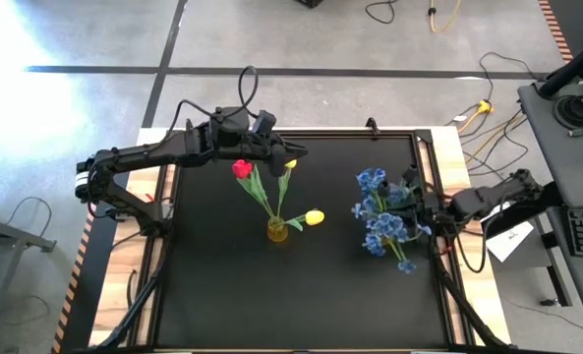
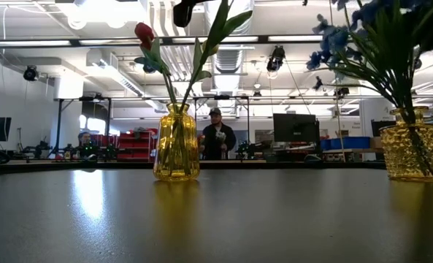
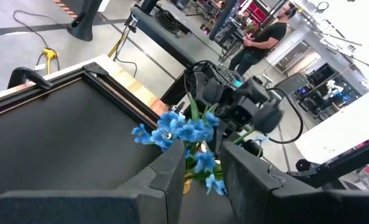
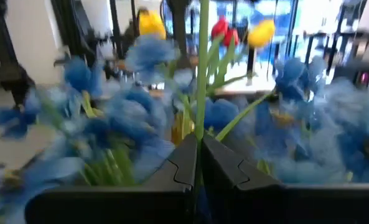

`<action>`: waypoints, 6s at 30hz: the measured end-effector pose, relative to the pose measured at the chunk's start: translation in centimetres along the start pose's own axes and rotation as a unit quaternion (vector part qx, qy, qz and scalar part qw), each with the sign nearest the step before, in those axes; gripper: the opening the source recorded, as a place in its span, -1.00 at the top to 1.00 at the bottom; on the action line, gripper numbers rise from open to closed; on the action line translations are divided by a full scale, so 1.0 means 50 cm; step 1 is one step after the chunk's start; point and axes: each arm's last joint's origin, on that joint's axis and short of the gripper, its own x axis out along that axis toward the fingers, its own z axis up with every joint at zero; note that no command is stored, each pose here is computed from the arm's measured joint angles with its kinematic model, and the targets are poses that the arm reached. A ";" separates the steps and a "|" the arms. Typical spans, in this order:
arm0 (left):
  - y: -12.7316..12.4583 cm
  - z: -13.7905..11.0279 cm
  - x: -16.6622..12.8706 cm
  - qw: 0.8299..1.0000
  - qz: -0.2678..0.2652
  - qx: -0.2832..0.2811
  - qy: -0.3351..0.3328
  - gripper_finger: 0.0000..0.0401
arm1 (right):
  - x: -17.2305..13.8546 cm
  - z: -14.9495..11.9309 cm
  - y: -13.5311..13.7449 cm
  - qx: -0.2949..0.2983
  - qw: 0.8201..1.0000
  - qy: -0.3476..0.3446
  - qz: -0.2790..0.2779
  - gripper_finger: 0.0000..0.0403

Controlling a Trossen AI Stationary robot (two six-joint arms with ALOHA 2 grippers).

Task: Sort flowers into vase by color
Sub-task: Put the black flower into the right yellow vase, then return to Home Position

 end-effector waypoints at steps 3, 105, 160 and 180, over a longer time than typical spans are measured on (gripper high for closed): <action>0.001 0.000 0.000 1.000 0.001 0.003 0.001 0.54 | -0.006 0.002 -0.003 0.012 0.999 0.043 -0.002 0.88; 0.260 -0.378 -0.308 0.944 -0.051 0.279 -0.167 0.54 | -0.087 0.147 -0.009 0.090 0.935 -0.280 0.196 0.03; 0.220 -0.491 -0.338 0.868 -0.296 0.387 -0.098 0.54 | -0.076 0.011 0.043 -0.005 0.740 -0.260 0.620 0.03; 0.233 -0.499 -0.330 0.914 -0.234 0.325 -0.060 0.54 | -0.035 -0.091 0.058 0.008 0.778 -0.003 0.629 0.03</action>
